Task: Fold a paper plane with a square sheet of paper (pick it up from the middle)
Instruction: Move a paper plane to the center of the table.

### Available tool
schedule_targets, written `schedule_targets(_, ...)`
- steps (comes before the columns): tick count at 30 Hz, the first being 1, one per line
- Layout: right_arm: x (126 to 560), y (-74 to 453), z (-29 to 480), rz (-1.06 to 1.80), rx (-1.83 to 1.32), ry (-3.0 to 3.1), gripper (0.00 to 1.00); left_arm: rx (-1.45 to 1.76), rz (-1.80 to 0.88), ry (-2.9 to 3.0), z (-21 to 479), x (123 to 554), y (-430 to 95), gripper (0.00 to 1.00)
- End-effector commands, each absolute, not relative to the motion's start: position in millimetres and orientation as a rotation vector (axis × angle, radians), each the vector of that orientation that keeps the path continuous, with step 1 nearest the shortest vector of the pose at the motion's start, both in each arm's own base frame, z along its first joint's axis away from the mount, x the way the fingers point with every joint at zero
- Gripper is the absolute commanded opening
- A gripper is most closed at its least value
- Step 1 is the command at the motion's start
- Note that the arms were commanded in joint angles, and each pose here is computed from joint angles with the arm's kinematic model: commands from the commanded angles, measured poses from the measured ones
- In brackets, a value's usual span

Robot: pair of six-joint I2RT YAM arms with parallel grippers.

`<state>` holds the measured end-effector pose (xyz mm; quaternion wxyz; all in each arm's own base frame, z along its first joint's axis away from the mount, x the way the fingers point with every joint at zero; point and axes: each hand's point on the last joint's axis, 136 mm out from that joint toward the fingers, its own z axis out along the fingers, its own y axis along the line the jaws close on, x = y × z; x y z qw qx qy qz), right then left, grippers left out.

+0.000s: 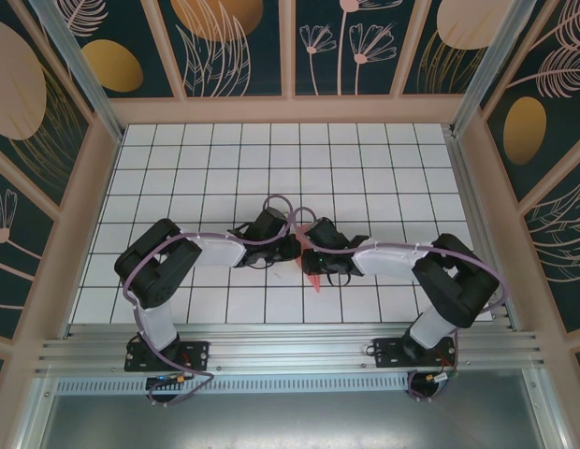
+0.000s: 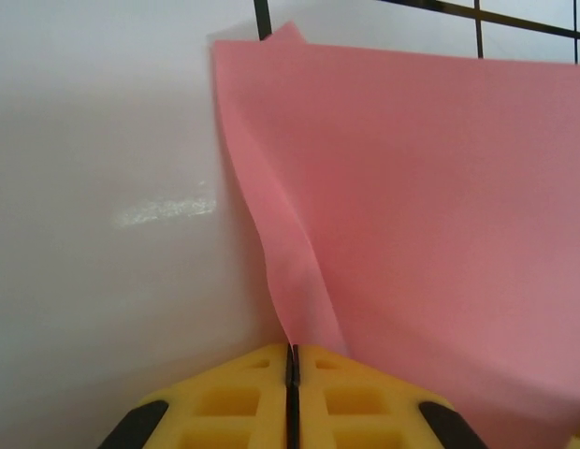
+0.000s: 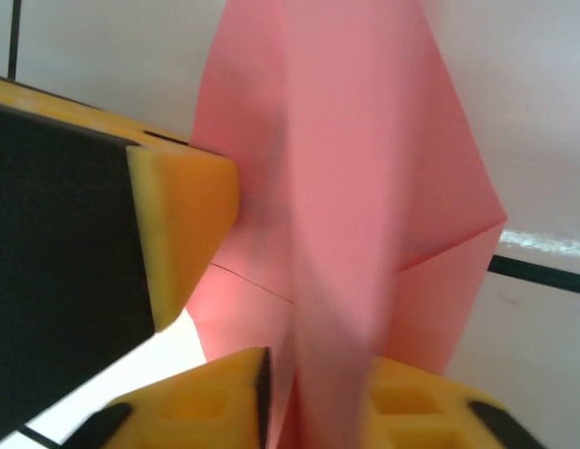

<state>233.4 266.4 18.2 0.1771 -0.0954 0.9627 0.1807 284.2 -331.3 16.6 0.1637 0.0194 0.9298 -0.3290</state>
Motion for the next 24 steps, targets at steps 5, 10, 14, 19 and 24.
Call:
schedule_targets(5, 241.1, 258.2, 16.7, 0.297, -0.270, 2.739, 0.09, 0.028, -0.941, 2.587, 34.7, 287.4, -328.2, 0.22)
schedule_targets(10, 252.8, 256.8, 32.8, 0.251, -0.226, 2.706, 0.06, -0.034, -0.876, 2.503, 60.8, 296.6, -310.6, 0.41)
schedule_targets(14, 273.7, 255.7, 50.7, 0.202, -0.164, 2.666, 0.06, -0.155, -0.799, 2.412, 81.3, 305.4, -277.5, 0.53)
schedule_targets(19, 304.3, 258.5, 51.9, 0.208, -0.098, 2.688, 0.06, -0.299, -0.716, 2.318, 93.4, 310.7, -228.4, 0.58)
schedule_targets(24, 334.0, 271.1, 38.3, 0.222, -0.101, 2.738, 0.11, -0.340, -0.667, 2.260, 99.5, 308.5, -199.5, 0.60)
